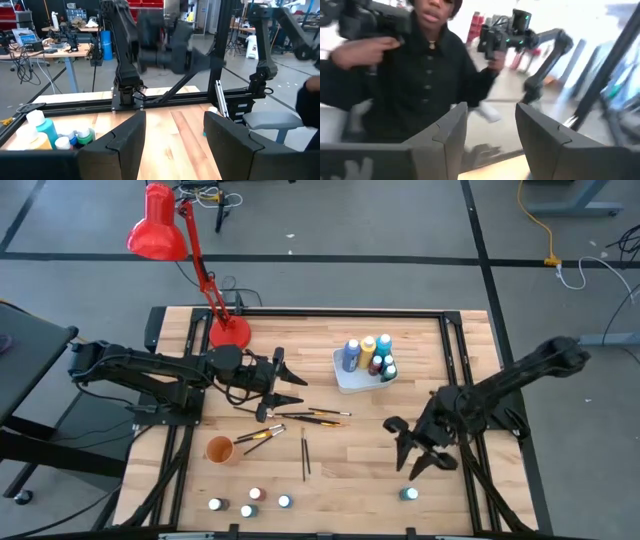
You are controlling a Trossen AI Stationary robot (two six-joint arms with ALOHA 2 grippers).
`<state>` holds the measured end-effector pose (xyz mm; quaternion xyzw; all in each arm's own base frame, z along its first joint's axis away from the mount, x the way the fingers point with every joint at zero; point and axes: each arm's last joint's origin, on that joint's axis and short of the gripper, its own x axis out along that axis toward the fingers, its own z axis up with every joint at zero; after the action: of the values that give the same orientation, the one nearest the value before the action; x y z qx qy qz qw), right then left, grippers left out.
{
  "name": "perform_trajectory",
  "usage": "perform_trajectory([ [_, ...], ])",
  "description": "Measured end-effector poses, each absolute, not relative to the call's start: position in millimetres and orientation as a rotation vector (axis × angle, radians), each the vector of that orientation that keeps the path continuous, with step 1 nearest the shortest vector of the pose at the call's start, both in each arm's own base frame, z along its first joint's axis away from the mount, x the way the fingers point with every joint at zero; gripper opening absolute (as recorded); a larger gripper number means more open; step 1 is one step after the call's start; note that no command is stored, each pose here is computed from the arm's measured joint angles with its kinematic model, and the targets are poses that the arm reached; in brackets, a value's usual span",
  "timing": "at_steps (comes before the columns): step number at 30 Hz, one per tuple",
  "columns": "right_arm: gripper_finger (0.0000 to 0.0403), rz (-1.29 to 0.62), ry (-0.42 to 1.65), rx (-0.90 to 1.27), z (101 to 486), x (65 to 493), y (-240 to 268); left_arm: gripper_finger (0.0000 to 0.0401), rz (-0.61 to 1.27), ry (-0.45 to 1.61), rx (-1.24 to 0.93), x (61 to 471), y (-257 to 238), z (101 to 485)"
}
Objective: Pick & Place Paint Supplies
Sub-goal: Put the small light blue paint bottle into the white bin
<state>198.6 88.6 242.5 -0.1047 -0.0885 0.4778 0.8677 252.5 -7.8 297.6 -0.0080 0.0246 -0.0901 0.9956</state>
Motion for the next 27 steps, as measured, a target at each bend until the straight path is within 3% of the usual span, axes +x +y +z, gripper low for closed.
perform_trajectory([
  [3,0.0174,0.997,0.0,-0.105,265.2,197.9,82.1,0.021,-0.18,0.051,-0.011,252.5,-7.8,297.2],
  [6,0.0174,0.934,0.084,-0.126,270.9,199.7,80.3,0.021,-0.166,0.055,-0.011,254.1,-7.5,295.8],
  [17,0.0174,0.731,0.072,-0.319,263.3,209.3,77.7,0.021,-0.14,0.066,-0.021,257.3,-6.8,292.3],
  [27,0.0174,0.624,0.139,-0.065,266.4,210.4,79.2,0.021,-0.001,0.071,-0.001,257.5,-2.8,291.7],
])
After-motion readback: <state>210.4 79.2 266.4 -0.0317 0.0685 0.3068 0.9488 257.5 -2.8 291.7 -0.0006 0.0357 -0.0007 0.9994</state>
